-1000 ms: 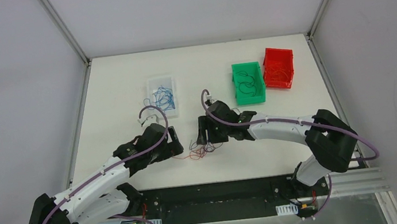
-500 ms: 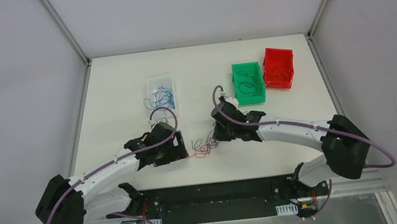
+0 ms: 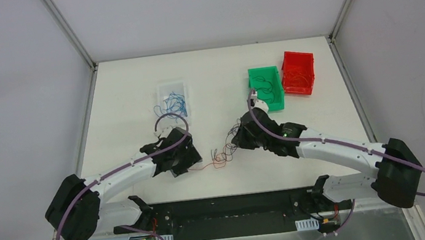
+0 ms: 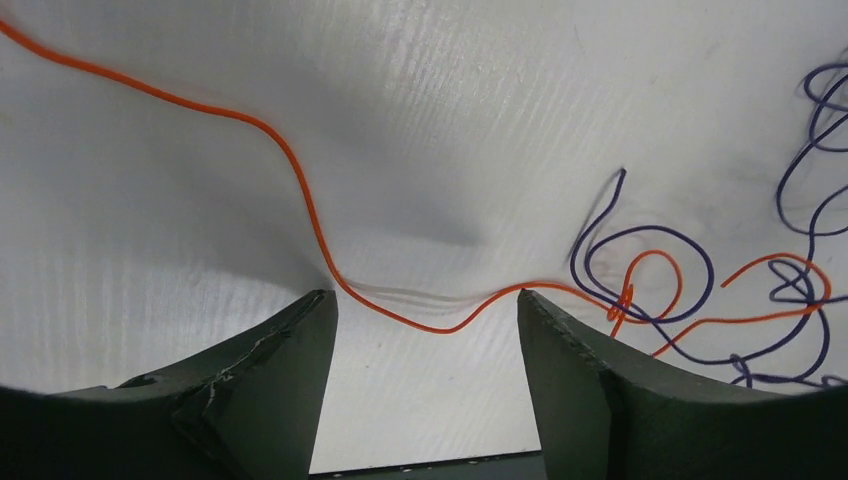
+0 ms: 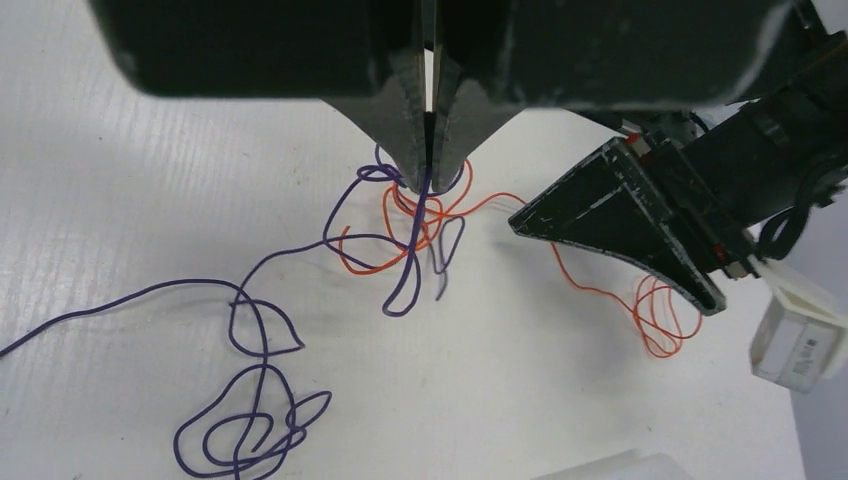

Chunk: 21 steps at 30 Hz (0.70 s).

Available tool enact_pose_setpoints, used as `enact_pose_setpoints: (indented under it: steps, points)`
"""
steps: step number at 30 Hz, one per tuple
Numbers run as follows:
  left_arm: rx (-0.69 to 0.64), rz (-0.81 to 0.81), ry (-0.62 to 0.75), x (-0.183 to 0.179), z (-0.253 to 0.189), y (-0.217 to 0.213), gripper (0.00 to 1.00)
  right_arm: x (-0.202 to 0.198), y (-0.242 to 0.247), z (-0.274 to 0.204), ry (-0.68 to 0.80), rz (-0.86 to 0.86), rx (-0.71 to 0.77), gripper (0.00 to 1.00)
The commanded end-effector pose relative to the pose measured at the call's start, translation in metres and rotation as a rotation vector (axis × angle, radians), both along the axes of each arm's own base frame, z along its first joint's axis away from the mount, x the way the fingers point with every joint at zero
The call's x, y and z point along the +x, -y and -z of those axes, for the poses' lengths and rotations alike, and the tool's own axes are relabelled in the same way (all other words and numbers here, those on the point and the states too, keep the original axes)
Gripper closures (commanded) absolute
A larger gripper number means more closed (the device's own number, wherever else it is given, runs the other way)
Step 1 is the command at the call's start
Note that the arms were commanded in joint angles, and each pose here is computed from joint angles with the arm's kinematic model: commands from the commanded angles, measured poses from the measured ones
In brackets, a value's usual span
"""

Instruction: Untangle the cables

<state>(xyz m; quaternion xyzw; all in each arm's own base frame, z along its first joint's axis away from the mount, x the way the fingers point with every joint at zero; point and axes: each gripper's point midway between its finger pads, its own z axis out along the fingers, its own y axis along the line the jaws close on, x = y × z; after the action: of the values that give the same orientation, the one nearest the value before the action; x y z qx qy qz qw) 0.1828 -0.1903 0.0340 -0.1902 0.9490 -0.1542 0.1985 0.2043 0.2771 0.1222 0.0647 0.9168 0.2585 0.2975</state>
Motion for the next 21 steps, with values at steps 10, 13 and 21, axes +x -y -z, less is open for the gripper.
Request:
enact_pose_setpoints:
  steps: [10, 13, 21]
  points:
    - [-0.126, -0.375, -0.165, -0.001, 0.016, 0.011, 0.38, -0.004, -0.016, -0.109, 0.207, -0.125, 0.241, 1.0]
    - [-0.127, -0.444, -0.218, -0.006, 0.026, 0.011, 0.48, -0.005, -0.013, -0.118, 0.234, -0.124, 0.265, 1.0]
    - [-0.074, -0.605, -0.433, -0.025, 0.068, -0.008, 1.0, -0.008, 0.008, -0.133, 0.291, -0.086, 0.276, 1.0]
